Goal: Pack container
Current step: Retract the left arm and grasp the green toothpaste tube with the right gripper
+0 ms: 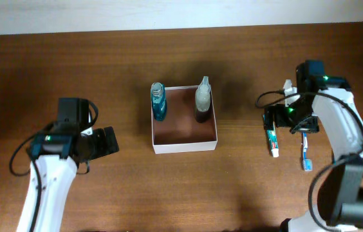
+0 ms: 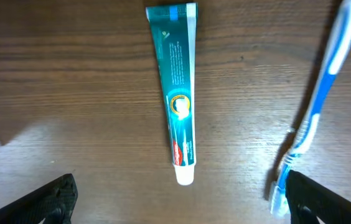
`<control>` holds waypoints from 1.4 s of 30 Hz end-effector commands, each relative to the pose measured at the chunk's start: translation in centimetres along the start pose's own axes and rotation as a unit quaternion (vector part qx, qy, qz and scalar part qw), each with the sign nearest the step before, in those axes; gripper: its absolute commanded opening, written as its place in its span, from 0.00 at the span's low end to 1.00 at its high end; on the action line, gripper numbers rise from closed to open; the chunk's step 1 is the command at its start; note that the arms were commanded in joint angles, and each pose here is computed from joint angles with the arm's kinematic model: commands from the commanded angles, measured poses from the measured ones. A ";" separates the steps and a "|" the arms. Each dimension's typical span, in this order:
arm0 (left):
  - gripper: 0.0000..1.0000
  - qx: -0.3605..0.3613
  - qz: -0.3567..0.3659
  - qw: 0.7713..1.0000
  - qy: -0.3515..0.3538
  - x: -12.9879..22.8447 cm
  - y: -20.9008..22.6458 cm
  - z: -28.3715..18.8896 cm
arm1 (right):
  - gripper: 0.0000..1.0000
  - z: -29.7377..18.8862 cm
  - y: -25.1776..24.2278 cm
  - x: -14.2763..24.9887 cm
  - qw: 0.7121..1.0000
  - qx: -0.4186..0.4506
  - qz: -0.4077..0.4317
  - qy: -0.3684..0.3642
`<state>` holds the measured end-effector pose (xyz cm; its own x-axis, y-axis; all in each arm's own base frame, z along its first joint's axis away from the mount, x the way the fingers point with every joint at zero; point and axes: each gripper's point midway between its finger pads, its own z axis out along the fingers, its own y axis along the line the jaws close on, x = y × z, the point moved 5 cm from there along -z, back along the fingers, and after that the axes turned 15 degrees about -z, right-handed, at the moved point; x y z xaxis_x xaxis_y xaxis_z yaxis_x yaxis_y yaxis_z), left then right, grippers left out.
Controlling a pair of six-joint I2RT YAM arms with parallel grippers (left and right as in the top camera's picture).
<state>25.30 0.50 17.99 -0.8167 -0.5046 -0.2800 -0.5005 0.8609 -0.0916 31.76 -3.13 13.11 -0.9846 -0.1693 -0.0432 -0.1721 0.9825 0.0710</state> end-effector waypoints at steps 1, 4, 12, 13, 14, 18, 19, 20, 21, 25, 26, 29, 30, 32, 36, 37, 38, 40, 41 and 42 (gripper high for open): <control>0.99 -0.004 0.011 0.999 0.030 0.0 -0.3 1.8 | 1.00 1.3 0.1 -0.3 1.000 -0.011 -0.006 0.015; 0.99 -0.013 0.014 0.999 0.047 -0.1 -0.5 3.2 | 1.00 2.4 0.0 -0.3 0.999 -0.016 -0.003 0.031; 0.99 -0.027 0.016 0.997 0.073 -0.1 -0.7 5.3 | 1.00 5.6 -0.2 -0.3 0.997 -0.029 0.001 0.073; 0.99 -0.026 0.016 0.997 0.073 -0.1 -0.7 5.3 | 1.00 5.9 -0.2 -0.3 0.997 -0.030 0.001 0.077; 0.99 -0.026 0.016 0.997 0.072 -0.1 -0.7 5.3 | 1.00 6.1 -0.3 -0.3 0.996 -0.031 0.001 0.078; 0.99 -0.026 0.016 0.997 0.072 -0.1 -0.7 5.3 | 0.99 6.8 -0.3 -0.3 0.996 -0.033 0.002 0.085; 0.99 -0.026 0.016 0.997 0.072 -0.1 -0.7 5.3 | 0.99 6.9 -0.3 -0.2 0.996 -0.034 0.002 0.087; 0.99 -0.026 0.016 0.997 0.072 -0.1 -0.7 5.3 | 0.98 7.1 -0.3 -0.2 0.995 -0.034 0.002 0.089; 0.99 -0.026 0.016 0.997 0.072 -0.1 -0.7 5.3 | 0.96 7.3 -0.3 -0.1 0.995 -0.035 0.003 0.093; 1.00 -0.026 0.015 0.997 0.072 -0.1 -0.7 5.3 | 0.89 8.1 -0.3 0.1 0.994 -0.039 0.004 0.106; 0.99 -0.026 0.015 0.997 0.072 -0.1 -0.7 5.3 | 0.88 8.5 -0.3 0.1 0.993 -0.041 0.004 0.111; 0.99 -0.026 0.015 0.997 0.072 -0.1 -0.7 5.3 | 0.88 9.0 -0.3 0.3 0.992 -0.044 0.005 0.120; 0.99 -0.026 0.015 0.997 0.072 -0.1 -0.7 5.3 | 0.87 9.3 -0.3 0.4 0.991 -0.045 0.006 0.124; 0.99 -0.026 0.015 0.997 0.072 -0.1 -0.7 5.3 | 0.86 9.6 -0.3 0.5 0.990 -0.047 0.006 0.129; 0.99 -0.026 0.015 0.997 0.072 -0.1 -0.7 5.3 | 0.75 9.6 -0.3 0.5 0.990 -0.047 0.006 0.130; 0.99 -0.026 0.015 0.997 0.072 -0.1 -0.7 5.3 | 0.69 9.6 -0.3 0.5 0.990 -0.047 0.006 0.130; 0.99 -0.026 0.015 0.997 0.072 -0.1 -0.7 5.3 | 0.59 9.6 -0.3 0.5 0.990 -0.047 0.006 0.130; 0.99 -0.026 0.015 0.997 0.072 -0.1 -0.7 5.3 | 0.46 9.6 -0.3 0.6 0.990 -0.047 0.006 0.131; 0.99 -0.026 0.015 0.997 0.072 -0.1 -0.7 5.3 | 0.43 9.6 -0.3 0.6 0.990 -0.047 0.006 0.132; 0.99 -0.026 0.015 0.997 0.072 -0.1 -0.7 5.3 | 0.39 9.6 -0.3 0.6 0.990 -0.048 0.006 0.133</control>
<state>27.34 0.33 13.30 -0.8548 -0.4950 -0.1558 -0.4971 0.8673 -0.0283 31.82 -3.31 4.82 -0.9666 -0.1694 0.1921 -0.1472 0.9812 0.1246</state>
